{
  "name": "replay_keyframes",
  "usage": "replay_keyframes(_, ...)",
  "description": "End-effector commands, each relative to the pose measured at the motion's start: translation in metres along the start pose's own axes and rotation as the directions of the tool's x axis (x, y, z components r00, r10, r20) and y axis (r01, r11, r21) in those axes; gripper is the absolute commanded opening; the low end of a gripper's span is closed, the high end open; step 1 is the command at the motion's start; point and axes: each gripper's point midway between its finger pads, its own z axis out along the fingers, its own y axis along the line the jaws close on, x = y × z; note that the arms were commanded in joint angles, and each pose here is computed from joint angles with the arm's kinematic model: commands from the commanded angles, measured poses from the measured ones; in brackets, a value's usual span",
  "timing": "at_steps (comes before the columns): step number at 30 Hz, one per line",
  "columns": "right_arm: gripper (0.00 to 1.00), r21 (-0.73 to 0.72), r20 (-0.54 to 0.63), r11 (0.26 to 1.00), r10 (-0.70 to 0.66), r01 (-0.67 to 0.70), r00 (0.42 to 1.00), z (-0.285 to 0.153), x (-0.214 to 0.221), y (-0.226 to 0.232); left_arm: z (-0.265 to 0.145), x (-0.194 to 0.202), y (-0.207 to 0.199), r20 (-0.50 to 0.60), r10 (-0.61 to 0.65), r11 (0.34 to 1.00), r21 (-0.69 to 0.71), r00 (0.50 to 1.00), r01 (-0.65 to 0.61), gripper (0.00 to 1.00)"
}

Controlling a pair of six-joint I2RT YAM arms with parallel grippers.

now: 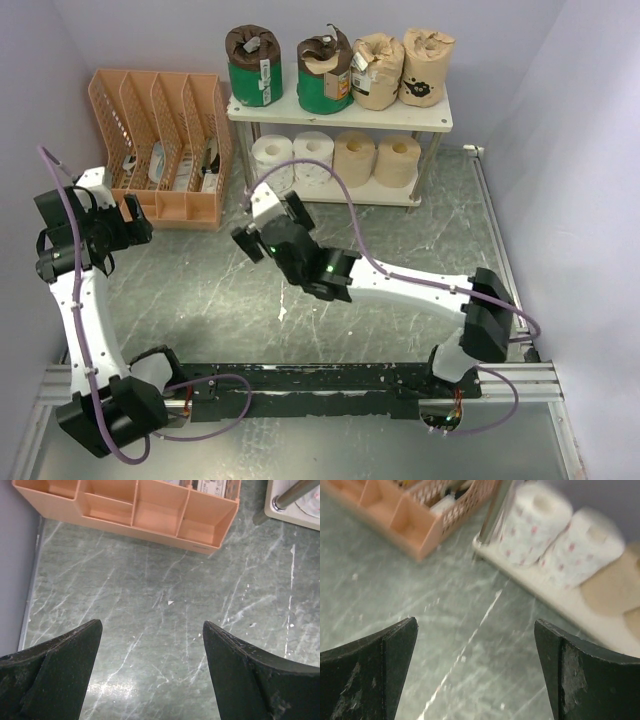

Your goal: Place and organize the paper towels onto the shelf

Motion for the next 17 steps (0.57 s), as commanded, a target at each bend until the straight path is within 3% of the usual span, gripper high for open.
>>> replay_keyframes(1,1.0,-0.1,0.032,0.95,0.3,-0.295,0.954,-0.048,-0.001,-0.007,-0.01,-0.013,0.013,0.099,0.013,0.996,-0.092,0.995,-0.003,0.94)
replay_keyframes(4,1.0,-0.119,0.167,0.925,0.377,-0.361,0.911,-0.076,-0.014,-0.038,-0.017,-0.015,0.015,0.133,0.022,0.994,-0.108,0.991,-0.007,0.94)
replay_keyframes(6,1.0,-0.083,0.19,0.928,0.371,-0.362,0.909,-0.083,0.001,-0.051,-0.019,-0.013,0.018,0.15,0.022,0.993,-0.119,0.988,-0.004,0.93)
replay_keyframes(12,1.0,0.14,0.095,0.847,0.504,-0.512,0.859,-0.088,0.034,-0.078,-0.031,-0.013,0.018,0.222,0.028,0.991,-0.133,0.975,0.001,0.94)
replay_keyframes(15,1.0,0.165,0.136,0.858,0.468,-0.486,0.873,-0.094,0.043,-0.089,-0.034,-0.01,0.018,0.249,0.038,0.99,-0.14,0.968,-0.003,0.94)
replay_keyframes(17,1.0,0.217,0.173,0.826,0.492,-0.52,0.853,-0.1,0.049,-0.102,-0.032,-0.007,0.021,0.254,0.037,0.988,-0.151,0.966,0.002,0.94)
